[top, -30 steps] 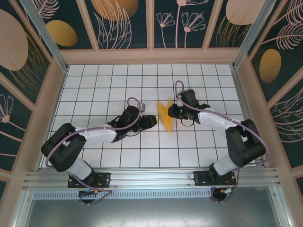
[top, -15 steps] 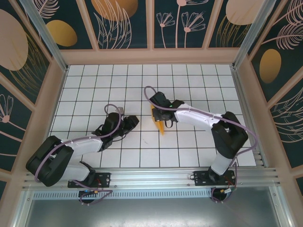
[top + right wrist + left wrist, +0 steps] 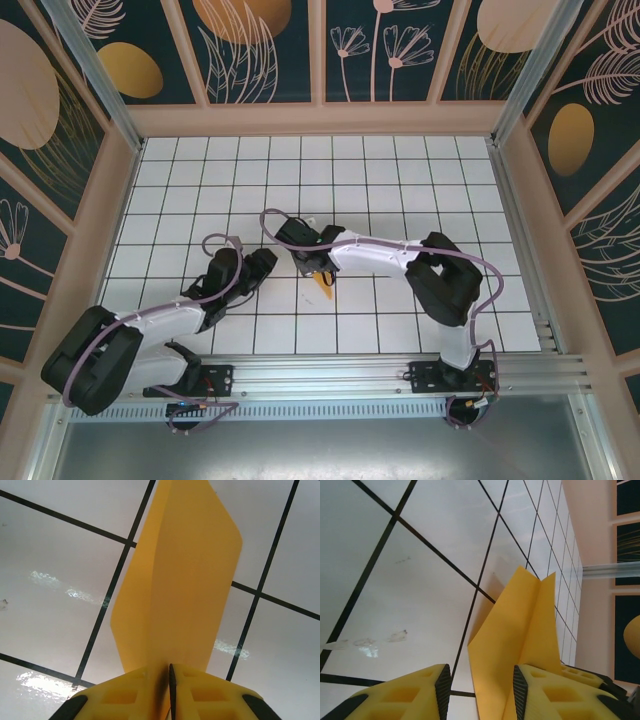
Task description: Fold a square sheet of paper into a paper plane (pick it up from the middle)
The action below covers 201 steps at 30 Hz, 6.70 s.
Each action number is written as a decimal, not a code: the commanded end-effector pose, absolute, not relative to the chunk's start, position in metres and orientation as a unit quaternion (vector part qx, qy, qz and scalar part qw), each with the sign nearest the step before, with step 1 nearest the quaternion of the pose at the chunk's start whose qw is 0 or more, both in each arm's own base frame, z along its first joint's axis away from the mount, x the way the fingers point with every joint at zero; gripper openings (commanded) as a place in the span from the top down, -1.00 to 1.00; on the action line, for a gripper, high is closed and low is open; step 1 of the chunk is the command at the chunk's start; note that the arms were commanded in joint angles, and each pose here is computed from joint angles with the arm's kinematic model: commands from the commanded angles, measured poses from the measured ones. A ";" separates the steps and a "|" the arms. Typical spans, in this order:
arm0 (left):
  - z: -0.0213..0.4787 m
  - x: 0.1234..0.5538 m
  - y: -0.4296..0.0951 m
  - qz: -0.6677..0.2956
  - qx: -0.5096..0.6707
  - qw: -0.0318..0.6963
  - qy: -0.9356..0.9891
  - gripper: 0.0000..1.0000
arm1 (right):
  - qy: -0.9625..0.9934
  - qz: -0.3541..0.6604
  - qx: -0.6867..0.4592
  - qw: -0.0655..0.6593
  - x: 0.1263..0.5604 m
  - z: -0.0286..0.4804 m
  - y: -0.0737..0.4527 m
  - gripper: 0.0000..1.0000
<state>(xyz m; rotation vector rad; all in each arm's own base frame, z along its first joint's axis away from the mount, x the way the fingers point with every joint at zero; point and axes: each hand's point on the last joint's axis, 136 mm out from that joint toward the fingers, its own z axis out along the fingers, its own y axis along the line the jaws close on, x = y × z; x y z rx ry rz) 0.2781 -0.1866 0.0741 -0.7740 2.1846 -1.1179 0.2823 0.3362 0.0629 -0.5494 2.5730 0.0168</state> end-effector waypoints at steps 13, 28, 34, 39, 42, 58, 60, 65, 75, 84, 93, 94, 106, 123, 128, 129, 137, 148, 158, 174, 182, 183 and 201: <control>0.084 0.291 -0.252 -0.517 -0.198 0.201 0.808 0.49 | 0.936 -0.049 -0.157 0.312 0.300 0.122 0.280 0.66; 0.054 0.292 -0.242 -0.479 -0.225 0.197 0.825 0.65 | 0.950 0.170 -0.079 0.250 0.280 0.117 0.305 -0.15; 0.040 0.291 -0.245 -0.468 -0.223 0.182 0.836 0.75 | 0.953 0.194 -0.062 0.226 0.272 0.092 0.303 -0.04; 0.031 0.290 -0.248 -0.469 -0.225 0.166 0.838 0.79 | 0.955 0.198 -0.059 0.213 0.273 0.078 0.306 0.22; 0.030 0.289 -0.251 -0.473 -0.225 0.162 0.836 0.83 | 0.954 0.199 -0.060 0.214 0.276 0.075 0.307 0.39; 0.026 0.295 -0.288 -0.493 -0.211 0.142 0.832 0.85 | 0.939 0.253 -0.091 0.216 0.271 0.097 0.323 0.88; 0.031 0.297 -0.294 -0.509 -0.207 0.140 0.824 0.85 | 0.937 0.261 -0.097 0.213 0.270 0.097 0.326 0.88; 0.037 0.296 -0.305 -0.537 -0.204 0.132 0.808 0.84 | 0.932 0.279 -0.105 0.204 0.268 0.099 0.335 0.89; 0.026 0.287 -0.292 -0.520 -0.225 0.135 0.813 0.78 | 0.943 0.262 -0.103 0.176 0.266 0.073 0.337 0.90; 0.007 0.271 -0.264 -0.477 -0.257 0.142 0.829 0.72 | 0.938 0.295 -0.107 0.147 0.260 0.060 0.349 0.89; 0.005 0.258 -0.224 -0.424 -0.297 0.181 0.837 0.66 | 0.932 0.328 -0.105 0.115 0.258 0.048 0.354 0.89; 0.006 0.258 -0.221 -0.415 -0.299 0.186 0.839 0.66 | 0.931 0.330 -0.106 0.113 0.258 0.047 0.355 0.89; 0.050 0.282 -0.211 -0.393 -0.264 0.261 0.841 0.22 | 0.912 0.382 -0.118 0.089 0.257 0.045 0.363 0.88; 0.081 0.330 -0.236 -0.473 -0.288 0.246 0.796 -0.15 | 0.905 0.384 -0.148 0.106 0.258 0.047 0.361 0.79; 0.066 0.330 -0.238 -0.475 -0.305 0.225 0.794 -0.08 | 0.903 0.380 -0.161 0.117 0.258 0.048 0.360 0.65; 0.065 0.330 -0.239 -0.479 -0.305 0.223 0.792 -0.05 | 0.902 0.380 -0.164 0.122 0.257 0.050 0.360 0.63; 0.059 0.331 -0.244 -0.488 -0.307 0.211 0.790 0.08 | 0.905 0.316 -0.215 0.188 0.255 0.059 0.355 0.13; 0.060 0.333 -0.250 -0.491 -0.295 0.206 0.793 0.14 | 0.887 0.233 -0.268 0.297 0.261 0.075 0.329 -0.03; 0.052 0.335 -0.258 -0.496 -0.285 0.191 0.798 0.24 | 0.845 0.178 -0.346 0.368 0.262 0.073 0.316 -0.08; 0.056 0.336 -0.265 -0.502 -0.280 0.177 0.799 0.67 | 0.741 0.082 -0.544 0.385 0.233 0.067 0.284 -0.05; 0.053 0.336 -0.269 -0.505 -0.281 0.163 0.799 0.71 | 0.699 0.035 -0.572 0.427 0.241 0.066 0.280 -0.11; 0.052 0.336 -0.269 -0.505 -0.282 0.163 0.800 0.71 | 0.697 0.030 -0.571 0.432 0.243 0.066 0.280 -0.12; 0.056 0.341 -0.276 -0.511 -0.275 0.158 0.799 0.71 | 0.677 0.000 -0.565 0.471 0.272 0.053 0.291 -0.03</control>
